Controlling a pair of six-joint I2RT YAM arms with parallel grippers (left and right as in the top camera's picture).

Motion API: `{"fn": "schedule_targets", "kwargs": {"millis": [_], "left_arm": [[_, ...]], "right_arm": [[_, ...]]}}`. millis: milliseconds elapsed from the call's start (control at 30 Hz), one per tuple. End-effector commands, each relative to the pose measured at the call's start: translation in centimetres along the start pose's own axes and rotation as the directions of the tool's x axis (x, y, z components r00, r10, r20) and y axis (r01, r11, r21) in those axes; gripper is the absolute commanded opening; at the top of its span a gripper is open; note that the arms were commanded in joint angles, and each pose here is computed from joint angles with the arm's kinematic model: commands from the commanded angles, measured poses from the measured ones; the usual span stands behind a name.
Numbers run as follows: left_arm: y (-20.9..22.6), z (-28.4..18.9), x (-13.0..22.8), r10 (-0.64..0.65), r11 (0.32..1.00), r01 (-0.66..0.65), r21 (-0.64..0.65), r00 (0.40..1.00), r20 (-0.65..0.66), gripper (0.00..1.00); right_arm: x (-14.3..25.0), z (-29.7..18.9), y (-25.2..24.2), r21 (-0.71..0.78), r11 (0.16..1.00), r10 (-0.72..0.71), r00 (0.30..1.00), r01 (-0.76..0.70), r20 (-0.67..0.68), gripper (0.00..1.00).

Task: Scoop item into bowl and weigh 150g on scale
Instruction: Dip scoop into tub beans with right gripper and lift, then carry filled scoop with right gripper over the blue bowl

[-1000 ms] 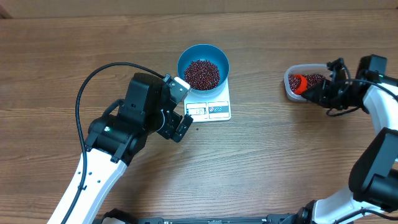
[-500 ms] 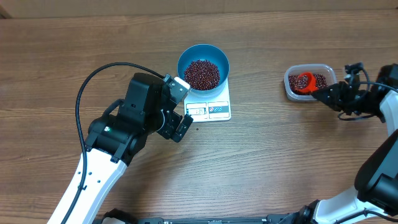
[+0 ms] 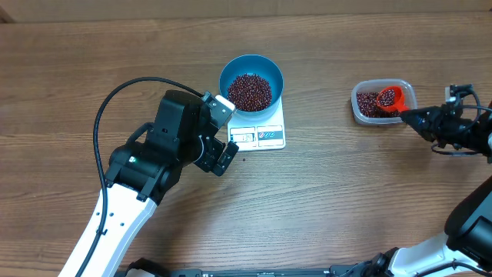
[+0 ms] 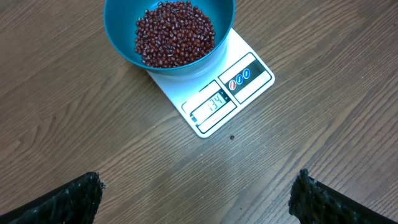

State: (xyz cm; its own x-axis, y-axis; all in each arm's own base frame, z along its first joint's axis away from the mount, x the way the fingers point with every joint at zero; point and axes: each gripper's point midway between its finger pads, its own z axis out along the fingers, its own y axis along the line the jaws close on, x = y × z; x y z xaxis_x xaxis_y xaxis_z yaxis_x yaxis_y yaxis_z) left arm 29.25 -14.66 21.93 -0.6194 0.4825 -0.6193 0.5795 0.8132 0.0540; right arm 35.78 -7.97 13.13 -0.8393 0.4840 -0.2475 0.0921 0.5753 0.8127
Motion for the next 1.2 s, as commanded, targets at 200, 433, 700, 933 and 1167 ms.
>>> {"fn": "schedule_targets", "kwargs": {"millis": [200,433,700,933,1167], "left_arm": [[0.0,-0.8,-1.0,0.014,1.000,-0.014,0.007,0.999,0.039,0.99],[0.0,-0.8,-1.0,0.014,1.000,-0.014,0.007,0.999,0.038,1.00],[0.0,-0.8,-1.0,0.014,1.000,-0.014,0.007,0.999,0.038,1.00],[0.0,-0.8,-1.0,0.014,1.000,-0.014,0.007,0.999,0.038,1.00],[0.0,-0.8,-1.0,0.014,1.000,-0.014,0.007,0.999,0.038,1.00]], "right_arm": [[0.6,-0.8,3.9,-0.161,0.986,-0.047,0.999,0.050,0.022,0.04],[1.6,-1.5,8.9,-0.181,0.969,-0.164,0.986,0.168,0.036,0.03],[3.8,1.7,15.5,-0.246,0.932,-0.286,0.957,0.266,-0.048,0.04],[5.6,6.6,20.1,-0.284,0.905,-0.362,0.924,0.318,-0.121,0.04],[6.7,10.9,23.8,-0.252,0.883,-0.431,0.896,0.396,-0.104,0.03]]}}
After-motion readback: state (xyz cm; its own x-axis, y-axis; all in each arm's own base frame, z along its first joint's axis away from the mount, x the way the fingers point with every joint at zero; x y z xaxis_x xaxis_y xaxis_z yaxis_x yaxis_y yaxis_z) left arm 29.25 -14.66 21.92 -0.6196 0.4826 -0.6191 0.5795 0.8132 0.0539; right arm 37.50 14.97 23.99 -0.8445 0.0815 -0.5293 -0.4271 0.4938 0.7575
